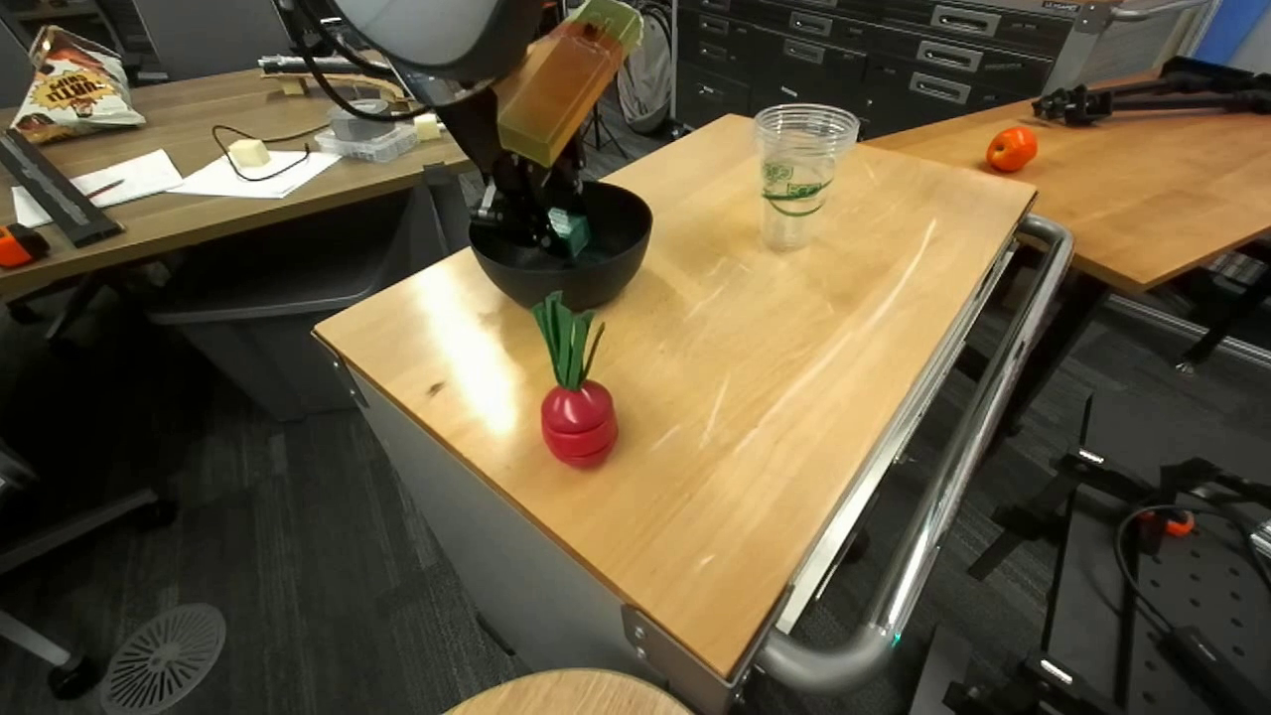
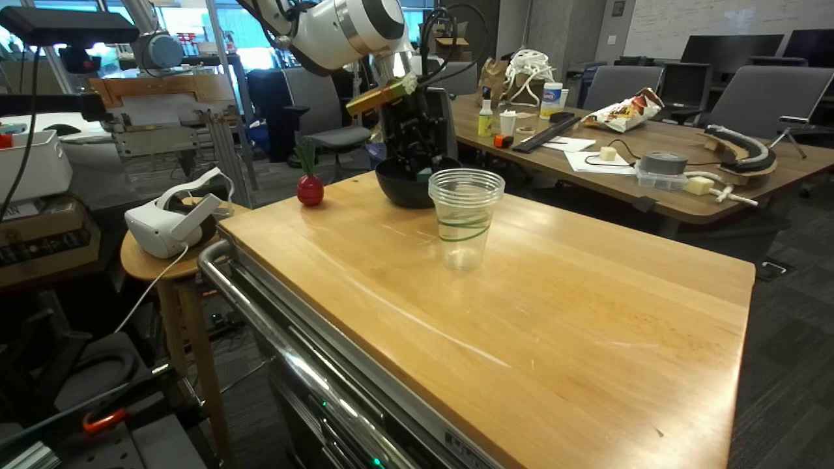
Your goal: Stack the clear cups inside each other
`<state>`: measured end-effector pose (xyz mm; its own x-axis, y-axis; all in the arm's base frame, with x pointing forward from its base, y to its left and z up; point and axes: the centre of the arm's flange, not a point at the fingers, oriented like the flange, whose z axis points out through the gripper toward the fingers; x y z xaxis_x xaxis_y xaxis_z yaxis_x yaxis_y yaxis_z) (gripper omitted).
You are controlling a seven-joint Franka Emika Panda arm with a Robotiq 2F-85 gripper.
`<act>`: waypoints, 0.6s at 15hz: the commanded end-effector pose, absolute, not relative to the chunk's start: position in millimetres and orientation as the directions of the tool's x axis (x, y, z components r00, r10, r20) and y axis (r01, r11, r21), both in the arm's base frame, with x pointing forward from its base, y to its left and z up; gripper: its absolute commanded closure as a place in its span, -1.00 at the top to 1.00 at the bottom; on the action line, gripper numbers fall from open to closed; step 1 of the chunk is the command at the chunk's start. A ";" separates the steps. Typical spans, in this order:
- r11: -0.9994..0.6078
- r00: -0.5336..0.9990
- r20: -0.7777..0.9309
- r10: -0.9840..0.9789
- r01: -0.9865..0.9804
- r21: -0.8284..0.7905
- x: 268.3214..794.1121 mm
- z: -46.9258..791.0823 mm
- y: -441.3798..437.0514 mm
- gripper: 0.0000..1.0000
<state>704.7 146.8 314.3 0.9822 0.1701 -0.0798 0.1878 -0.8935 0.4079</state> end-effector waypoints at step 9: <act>-0.982 0.974 0.224 0.029 -0.014 0.186 579.2 383.7 156.6 -0.59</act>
